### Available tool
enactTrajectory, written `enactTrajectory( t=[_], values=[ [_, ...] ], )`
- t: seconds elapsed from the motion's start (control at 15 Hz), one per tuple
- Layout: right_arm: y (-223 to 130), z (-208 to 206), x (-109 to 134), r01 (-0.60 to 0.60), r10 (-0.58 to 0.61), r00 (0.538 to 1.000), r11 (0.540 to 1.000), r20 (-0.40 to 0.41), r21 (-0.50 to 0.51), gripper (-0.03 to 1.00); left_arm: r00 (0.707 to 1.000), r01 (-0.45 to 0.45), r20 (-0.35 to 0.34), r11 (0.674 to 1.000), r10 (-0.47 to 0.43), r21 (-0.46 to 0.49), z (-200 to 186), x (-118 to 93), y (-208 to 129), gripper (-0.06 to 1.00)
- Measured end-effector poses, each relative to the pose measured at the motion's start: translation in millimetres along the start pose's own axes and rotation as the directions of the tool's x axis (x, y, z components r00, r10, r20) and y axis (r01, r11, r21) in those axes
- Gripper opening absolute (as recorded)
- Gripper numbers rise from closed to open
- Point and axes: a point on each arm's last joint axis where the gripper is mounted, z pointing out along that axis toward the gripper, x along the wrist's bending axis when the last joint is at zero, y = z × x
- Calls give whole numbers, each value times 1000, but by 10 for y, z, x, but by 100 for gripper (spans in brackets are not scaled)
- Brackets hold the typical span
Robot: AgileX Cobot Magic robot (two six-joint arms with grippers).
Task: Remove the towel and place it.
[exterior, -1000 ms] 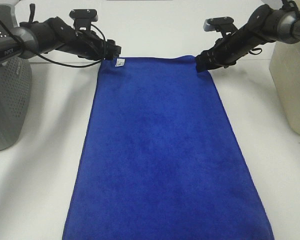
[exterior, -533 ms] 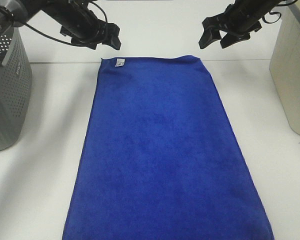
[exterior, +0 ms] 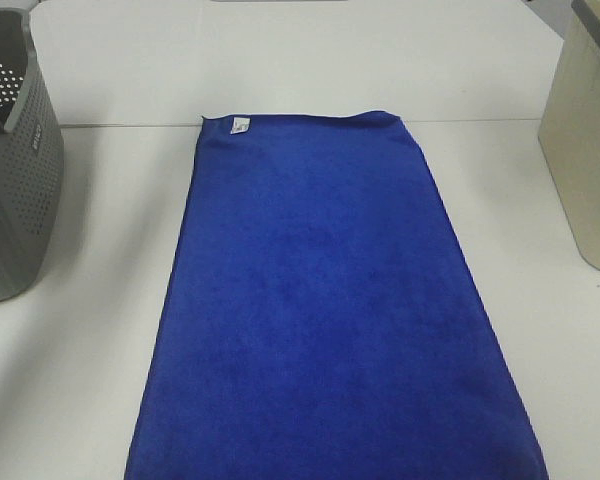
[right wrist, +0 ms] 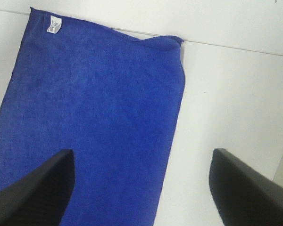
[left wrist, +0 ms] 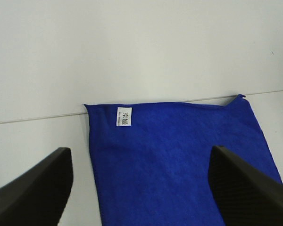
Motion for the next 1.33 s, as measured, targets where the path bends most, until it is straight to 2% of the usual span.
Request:
enactTrajectory(
  t=[0.2,0.33,0.4,0.53,0.67,0.8,0.93,1.0,1.27,1.33],
  values=[
    [-12,-365,-20,-25,27,999,997,32,-67,77,989,-73,-130,997,68,-29,-241,78,96,73],
    [-67,-656,-325,-145,156,984,981,83,-126,76,957,-120,-267,993,118,7,-481,197,119,73],
    [-102,-788,-438,-181,198,974,971,106,-154,76,948,-124,-295,992,123,17,-647,221,125,73],
    [-237,-1062,-489,-200,227,964,962,136,-185,76,944,-111,-305,992,127,67,-899,227,40,73],
    [-478,-1307,-398,-190,222,958,965,180,-179,76,940,-87,-322,993,109,81,-1315,283,-46,73],
    [-703,-1397,-335,-180,208,955,973,210,-147,76,934,-49,-350,996,73,79,-1622,433,-119,73],
    [-940,-1536,-232,-169,196,956,976,217,-136,76,921,20,-390,999,-7,30,-2139,667,-219,73],
    [-1029,-1577,-187,-172,197,958,976,210,-134,76,917,35,-399,999,-25,16,-2328,711,-286,73],
    [-1473,-1827,38,-170,199,962,973,186,-158,76,927,22,-375,999,-5,42,-2826,587,-771,73],
    [-1822,-1945,172,-166,197,963,971,186,-172,76,930,29,-367,998,-5,59,-3019,528,-1100,73]
  ],
)
